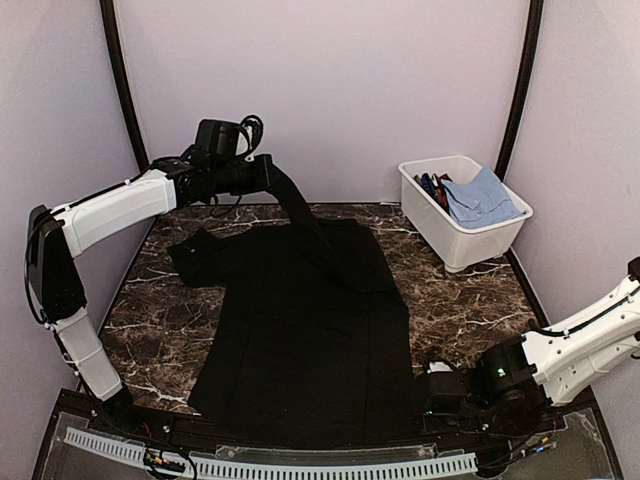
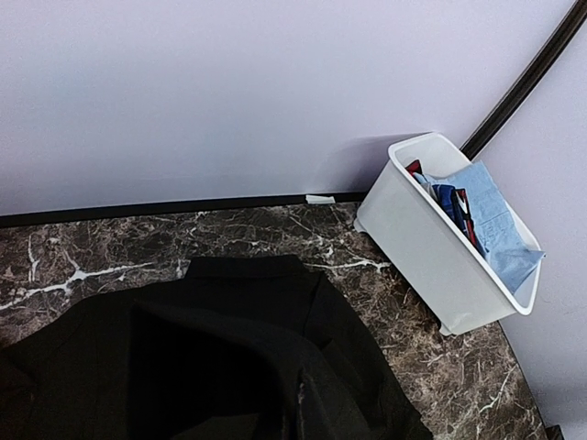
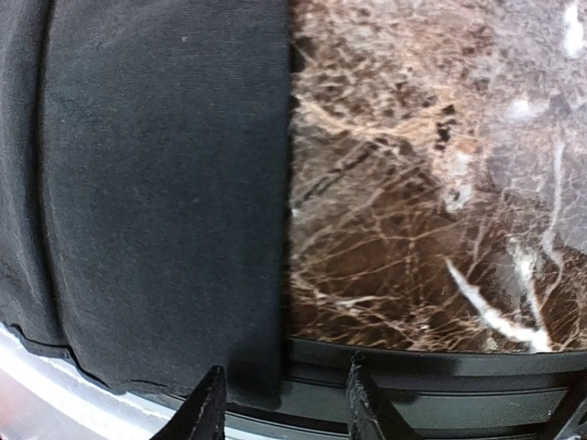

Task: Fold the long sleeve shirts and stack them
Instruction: Pick up the flattened shirt from the center of the board.

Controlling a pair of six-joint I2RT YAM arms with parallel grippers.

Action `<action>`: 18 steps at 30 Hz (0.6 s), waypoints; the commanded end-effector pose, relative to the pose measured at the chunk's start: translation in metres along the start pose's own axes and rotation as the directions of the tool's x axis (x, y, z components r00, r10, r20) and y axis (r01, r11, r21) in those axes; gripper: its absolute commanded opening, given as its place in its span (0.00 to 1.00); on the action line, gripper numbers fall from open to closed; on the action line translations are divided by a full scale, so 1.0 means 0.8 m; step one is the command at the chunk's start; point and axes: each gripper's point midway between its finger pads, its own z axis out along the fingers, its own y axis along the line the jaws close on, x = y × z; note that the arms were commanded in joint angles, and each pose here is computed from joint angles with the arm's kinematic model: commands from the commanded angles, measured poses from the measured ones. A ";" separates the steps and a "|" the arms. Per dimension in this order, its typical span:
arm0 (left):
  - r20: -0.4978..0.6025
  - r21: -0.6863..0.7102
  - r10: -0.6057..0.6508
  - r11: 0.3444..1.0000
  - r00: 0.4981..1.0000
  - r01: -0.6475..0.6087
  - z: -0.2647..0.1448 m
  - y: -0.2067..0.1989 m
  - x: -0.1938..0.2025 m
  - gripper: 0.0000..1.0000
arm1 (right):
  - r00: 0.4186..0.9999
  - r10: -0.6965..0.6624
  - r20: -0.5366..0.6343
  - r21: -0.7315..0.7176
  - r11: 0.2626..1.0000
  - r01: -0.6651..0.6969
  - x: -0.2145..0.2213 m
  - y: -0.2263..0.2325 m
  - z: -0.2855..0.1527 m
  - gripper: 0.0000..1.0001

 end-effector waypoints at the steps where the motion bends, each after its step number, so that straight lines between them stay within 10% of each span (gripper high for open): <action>1: 0.063 0.048 -0.009 0.999 0.998 0.006 -0.002 -0.017 -0.031 0.00 | 0.999 0.034 -0.008 -0.005 0.999 -0.034 0.006 0.015 0.010 0.37; 12: 0.108 0.065 -0.013 0.998 0.994 0.006 0.018 -0.026 -0.054 0.00 | 0.999 0.050 -0.005 0.036 0.998 -0.049 0.004 0.003 0.022 0.00; 18: 0.158 0.089 -0.017 0.996 0.987 0.003 0.037 -0.039 -0.082 0.00 | 0.991 0.116 0.067 0.047 0.992 -0.120 -0.028 -0.031 0.001 0.00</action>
